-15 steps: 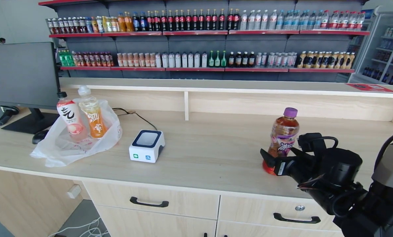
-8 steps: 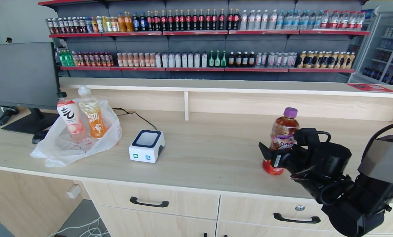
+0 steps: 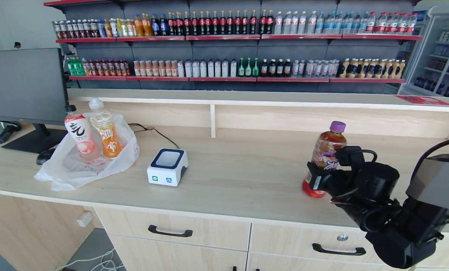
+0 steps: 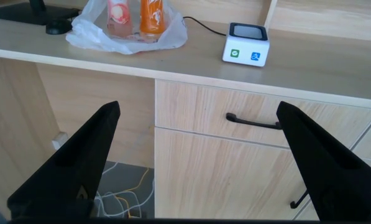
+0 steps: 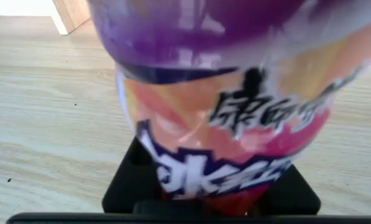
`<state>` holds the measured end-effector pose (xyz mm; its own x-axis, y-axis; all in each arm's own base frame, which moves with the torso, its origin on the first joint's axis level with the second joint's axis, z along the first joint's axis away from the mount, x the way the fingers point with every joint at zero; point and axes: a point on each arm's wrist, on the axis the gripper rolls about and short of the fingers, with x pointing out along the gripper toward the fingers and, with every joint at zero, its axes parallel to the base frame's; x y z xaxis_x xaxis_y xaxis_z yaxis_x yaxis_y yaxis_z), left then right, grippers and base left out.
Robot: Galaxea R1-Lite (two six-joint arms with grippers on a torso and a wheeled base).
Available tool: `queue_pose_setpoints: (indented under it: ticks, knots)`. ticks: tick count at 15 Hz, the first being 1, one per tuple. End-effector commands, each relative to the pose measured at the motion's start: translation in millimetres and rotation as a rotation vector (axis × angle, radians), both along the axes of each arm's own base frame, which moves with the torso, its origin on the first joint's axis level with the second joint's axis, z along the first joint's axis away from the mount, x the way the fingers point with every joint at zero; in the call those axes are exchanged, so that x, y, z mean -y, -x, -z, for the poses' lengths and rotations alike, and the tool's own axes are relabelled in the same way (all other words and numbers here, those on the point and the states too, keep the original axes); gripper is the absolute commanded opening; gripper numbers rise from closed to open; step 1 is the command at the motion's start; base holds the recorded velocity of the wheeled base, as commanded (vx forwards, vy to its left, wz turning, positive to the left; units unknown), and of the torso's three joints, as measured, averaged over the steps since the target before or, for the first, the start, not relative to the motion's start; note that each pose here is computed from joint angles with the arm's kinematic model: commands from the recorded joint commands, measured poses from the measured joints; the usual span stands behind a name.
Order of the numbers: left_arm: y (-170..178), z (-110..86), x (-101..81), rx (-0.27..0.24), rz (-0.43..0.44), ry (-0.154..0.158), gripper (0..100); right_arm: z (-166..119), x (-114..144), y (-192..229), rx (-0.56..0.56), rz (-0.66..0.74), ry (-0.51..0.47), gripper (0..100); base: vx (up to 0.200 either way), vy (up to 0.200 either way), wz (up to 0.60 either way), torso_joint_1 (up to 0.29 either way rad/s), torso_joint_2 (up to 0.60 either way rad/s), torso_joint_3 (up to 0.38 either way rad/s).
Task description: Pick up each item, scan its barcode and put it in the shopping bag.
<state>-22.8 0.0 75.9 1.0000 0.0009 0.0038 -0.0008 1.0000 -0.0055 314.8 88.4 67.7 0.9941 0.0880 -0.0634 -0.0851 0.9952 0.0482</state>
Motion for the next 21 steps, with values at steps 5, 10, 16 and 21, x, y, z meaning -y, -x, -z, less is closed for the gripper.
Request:
queue_pose_setpoints:
  ticks: [5,10,16,21]
  knots:
    - [0.0,0.0,0.0,0.001,-0.001,0.001,100,-13.1,-0.2,0.8,0.044,-0.002,-0.013,0,0.000,0.000,0.00,0.000,0.00,0.000]
    - [0.0,0.0,0.0,0.001,-0.001,0.001,100,-26.6,0.9,4.3,0.084,0.000,-0.025,0,0.000,0.000,0.00,0.000,0.00,0.000]
    - [0.0,0.1,0.0,-0.001,-0.001,-0.001,100,-39.0,0.5,15.0,0.110,-0.013,-0.034,0,0.000,0.000,0.00,0.000,0.00,0.000]
    - [-0.1,0.3,0.0,-0.004,-0.001,-0.002,100,-59.2,1.8,54.9,0.132,-0.051,-0.041,0,0.000,0.000,0.00,0.000,0.00,0.000]
